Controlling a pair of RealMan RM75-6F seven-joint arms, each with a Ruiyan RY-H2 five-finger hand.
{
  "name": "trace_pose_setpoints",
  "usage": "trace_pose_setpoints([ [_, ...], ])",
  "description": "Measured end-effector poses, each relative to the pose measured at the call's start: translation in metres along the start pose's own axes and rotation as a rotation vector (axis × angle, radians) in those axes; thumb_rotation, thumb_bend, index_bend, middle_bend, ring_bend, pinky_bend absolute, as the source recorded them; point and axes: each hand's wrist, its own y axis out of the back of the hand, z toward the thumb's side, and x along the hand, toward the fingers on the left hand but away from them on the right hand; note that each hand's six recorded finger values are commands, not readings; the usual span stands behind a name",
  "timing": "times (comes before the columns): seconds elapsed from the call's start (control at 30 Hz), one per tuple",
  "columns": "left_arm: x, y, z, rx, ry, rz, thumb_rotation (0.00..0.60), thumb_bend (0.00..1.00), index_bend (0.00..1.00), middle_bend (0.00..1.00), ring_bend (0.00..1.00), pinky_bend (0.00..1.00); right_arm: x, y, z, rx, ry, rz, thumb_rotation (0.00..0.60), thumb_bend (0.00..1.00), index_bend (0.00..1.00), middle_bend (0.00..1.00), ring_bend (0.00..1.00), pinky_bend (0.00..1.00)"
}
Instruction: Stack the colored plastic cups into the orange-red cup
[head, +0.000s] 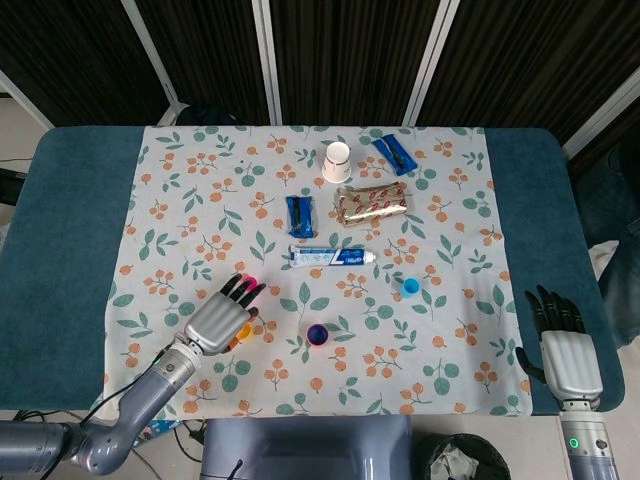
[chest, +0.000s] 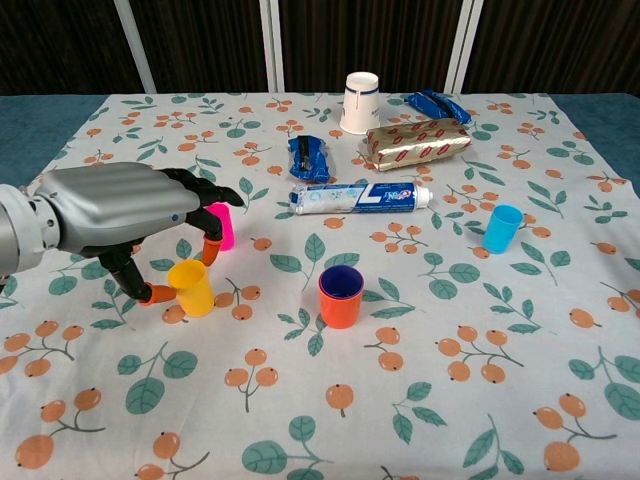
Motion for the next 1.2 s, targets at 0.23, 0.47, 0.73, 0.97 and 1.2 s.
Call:
trace_pose_setpoints([
  [0.23,0.0,0.0,-0.003,0.007,0.016,0.004,0.6,0.26,0.43,0.0,0.0,0.03,0.0,0.0,0.0,0.0,-0.002,0.0,0.6,0.4,0.02,0.0,0.0,0.09],
  [0.47,0.0,-0.001,-0.001,0.009,0.013,-0.002,0.6,0.29,0.46,0.0,0.0,0.03,0.0,0.0,-0.001,-0.004,-0.01,0.0,0.6,0.4,0.02,0.0,0.0,0.09],
  [0.73,0.001,0.01,0.002,-0.006,0.005,0.029,0.6,0.3,0.47,0.01,0.0,0.03,0.0,0.0,0.0,-0.007,-0.01,-0.003,0.6,0.4,0.02,0.0,0.0,0.09],
  [0.97,0.004,0.043,0.02,-0.046,-0.039,0.113,0.6,0.3,0.48,0.02,0.0,0.03,0.0,-0.001,0.0,-0.007,-0.015,0.0,0.6,0.4,0.02,0.0,0.0,0.09],
  [1.2,0.014,0.066,0.049,-0.057,-0.102,0.14,0.6,0.3,0.48,0.02,0.0,0.03,-0.001,-0.002,0.001,-0.003,-0.015,0.0,0.6,0.4,0.02,0.0,0.0,0.09],
])
